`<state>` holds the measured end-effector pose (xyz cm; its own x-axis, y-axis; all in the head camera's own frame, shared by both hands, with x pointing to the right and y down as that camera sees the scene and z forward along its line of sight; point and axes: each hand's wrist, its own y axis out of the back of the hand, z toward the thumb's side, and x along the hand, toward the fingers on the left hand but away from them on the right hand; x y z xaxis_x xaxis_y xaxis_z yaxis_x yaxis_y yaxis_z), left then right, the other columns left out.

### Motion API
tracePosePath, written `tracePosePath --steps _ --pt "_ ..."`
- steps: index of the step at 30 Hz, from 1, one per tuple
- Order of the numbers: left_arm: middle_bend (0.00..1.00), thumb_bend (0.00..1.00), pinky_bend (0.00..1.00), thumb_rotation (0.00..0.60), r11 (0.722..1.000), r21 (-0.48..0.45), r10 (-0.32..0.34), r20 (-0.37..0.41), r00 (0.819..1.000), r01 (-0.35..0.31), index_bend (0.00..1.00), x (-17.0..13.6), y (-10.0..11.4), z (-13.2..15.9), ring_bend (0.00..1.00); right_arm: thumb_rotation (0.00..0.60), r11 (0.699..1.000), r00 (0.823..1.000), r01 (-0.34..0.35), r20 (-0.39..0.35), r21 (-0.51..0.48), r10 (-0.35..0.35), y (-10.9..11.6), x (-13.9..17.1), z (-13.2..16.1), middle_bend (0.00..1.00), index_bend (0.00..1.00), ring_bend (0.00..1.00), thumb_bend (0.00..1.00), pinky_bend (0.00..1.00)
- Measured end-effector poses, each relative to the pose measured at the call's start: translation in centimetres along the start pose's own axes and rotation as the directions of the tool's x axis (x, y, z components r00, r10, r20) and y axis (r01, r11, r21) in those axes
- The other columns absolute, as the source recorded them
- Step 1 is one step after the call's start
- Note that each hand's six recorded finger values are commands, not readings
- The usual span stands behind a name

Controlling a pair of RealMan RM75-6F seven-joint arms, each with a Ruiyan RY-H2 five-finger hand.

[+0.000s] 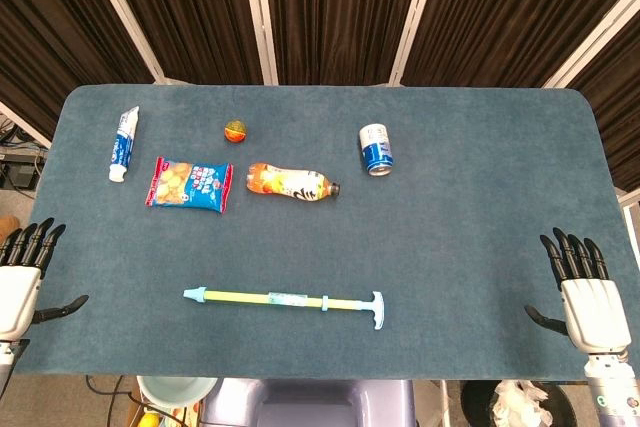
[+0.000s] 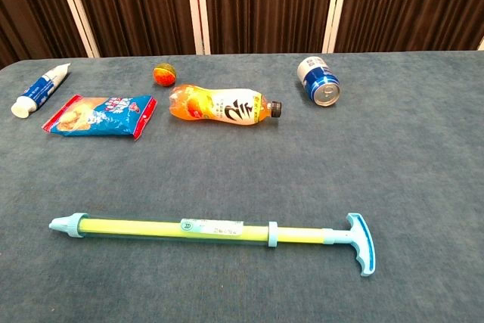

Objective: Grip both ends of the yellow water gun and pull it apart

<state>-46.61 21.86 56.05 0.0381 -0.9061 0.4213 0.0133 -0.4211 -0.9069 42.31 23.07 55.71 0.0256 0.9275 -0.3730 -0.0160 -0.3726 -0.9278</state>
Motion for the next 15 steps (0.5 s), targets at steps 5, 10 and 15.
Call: tracePosePath --steps 5,10,15 --pt "0.00 0.00 0.06 0.600 1.000 0.001 -0.007 -0.002 1.000 0.007 0.00 -0.01 -0.08 -0.04 0.00 0.600 1.000 1.000 -0.006 0.008 -0.005 0.006 -0.03 -0.02 -0.22 0.00 0.01 0.00 0.12 0.00" --pt "0.00 0.00 0.06 0.600 1.000 0.002 -0.011 -0.001 1.000 0.011 0.00 -0.04 -0.14 0.02 0.00 0.600 1.000 1.000 -0.009 0.009 -0.013 0.009 0.02 -0.09 -0.17 0.00 0.01 0.00 0.12 0.00" --pt "0.00 0.00 0.06 0.600 1.000 -0.002 -0.015 -0.005 1.000 0.015 0.00 -0.02 -0.20 -0.04 0.00 0.600 1.000 1.000 -0.020 0.008 -0.016 0.020 -0.13 -0.03 -0.17 0.00 0.07 0.00 0.12 0.00"
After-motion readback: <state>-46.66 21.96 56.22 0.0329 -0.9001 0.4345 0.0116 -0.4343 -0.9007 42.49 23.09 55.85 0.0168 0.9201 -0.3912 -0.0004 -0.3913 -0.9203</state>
